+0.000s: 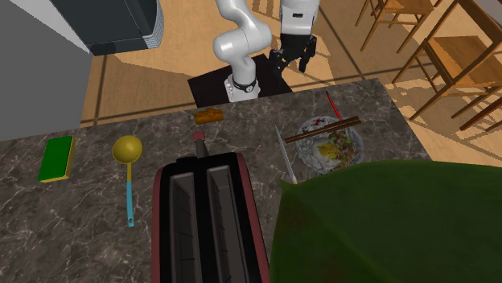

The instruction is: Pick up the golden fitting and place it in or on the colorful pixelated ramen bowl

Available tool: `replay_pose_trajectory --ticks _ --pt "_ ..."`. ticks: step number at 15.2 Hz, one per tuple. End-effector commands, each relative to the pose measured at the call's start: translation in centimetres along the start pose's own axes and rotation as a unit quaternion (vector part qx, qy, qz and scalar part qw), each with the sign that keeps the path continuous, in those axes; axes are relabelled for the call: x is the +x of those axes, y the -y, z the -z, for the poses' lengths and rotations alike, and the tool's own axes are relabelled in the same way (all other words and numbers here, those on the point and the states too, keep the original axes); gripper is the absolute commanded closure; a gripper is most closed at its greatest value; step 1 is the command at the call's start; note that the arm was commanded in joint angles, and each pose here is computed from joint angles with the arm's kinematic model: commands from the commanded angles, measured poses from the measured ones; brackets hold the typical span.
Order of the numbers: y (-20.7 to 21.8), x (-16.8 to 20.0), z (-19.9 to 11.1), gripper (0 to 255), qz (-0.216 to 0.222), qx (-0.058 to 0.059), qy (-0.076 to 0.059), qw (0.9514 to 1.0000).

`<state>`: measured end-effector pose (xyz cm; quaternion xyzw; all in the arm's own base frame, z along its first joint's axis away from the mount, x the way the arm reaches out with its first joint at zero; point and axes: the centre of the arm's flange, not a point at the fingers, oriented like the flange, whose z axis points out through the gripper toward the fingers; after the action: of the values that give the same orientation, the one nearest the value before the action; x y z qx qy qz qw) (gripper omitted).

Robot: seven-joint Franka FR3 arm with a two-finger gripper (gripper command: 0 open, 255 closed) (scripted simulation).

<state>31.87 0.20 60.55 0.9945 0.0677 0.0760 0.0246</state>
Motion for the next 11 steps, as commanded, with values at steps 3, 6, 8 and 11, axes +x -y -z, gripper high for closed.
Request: replay_pose_trajectory --ticks 3,6,8,11 --pt "-2.4 -0.5 -0.9 0 -0.013 -0.001 0.001 0.9999" --pt "-6.0 -1.4 -2.2 0 -0.034 -0.003 0.003 0.9994" --pt "-8.3 -2.1 -3.0 0 -0.047 -0.005 0.004 0.9989" --pt "-11.8 -3.2 -4.3 0 -0.067 -0.007 0.006 0.9977"
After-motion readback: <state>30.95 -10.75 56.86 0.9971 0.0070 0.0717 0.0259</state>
